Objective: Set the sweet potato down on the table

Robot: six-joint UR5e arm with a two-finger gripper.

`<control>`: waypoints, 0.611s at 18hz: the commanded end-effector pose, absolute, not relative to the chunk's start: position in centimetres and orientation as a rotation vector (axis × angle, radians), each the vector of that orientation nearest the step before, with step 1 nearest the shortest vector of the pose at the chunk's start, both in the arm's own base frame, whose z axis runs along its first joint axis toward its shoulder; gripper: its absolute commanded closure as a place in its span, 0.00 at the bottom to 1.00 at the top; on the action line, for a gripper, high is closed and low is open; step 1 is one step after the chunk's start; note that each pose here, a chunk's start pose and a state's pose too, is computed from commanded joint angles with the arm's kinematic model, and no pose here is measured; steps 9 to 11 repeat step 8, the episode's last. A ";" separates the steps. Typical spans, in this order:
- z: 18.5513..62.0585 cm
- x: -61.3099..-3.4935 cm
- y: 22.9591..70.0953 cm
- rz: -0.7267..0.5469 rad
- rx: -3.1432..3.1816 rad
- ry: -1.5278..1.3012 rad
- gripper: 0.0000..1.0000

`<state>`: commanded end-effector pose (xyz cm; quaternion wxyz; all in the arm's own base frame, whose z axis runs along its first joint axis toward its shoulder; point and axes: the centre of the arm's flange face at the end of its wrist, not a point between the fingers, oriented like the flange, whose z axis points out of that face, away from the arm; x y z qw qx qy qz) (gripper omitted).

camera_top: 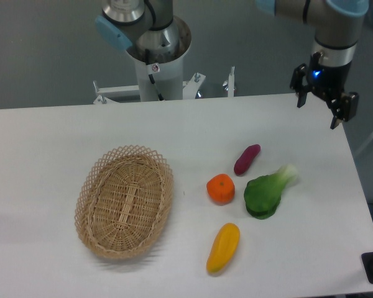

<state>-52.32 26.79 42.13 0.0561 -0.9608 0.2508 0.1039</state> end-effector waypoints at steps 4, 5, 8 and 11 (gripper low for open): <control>42.1 -52.2 27.0 0.319 -2.911 0.763 0.00; 42.1 -52.3 27.0 0.321 -2.910 0.763 0.00; 42.1 -52.2 27.0 0.321 -2.909 0.761 0.00; 42.1 -52.2 27.0 0.321 -2.909 0.761 0.00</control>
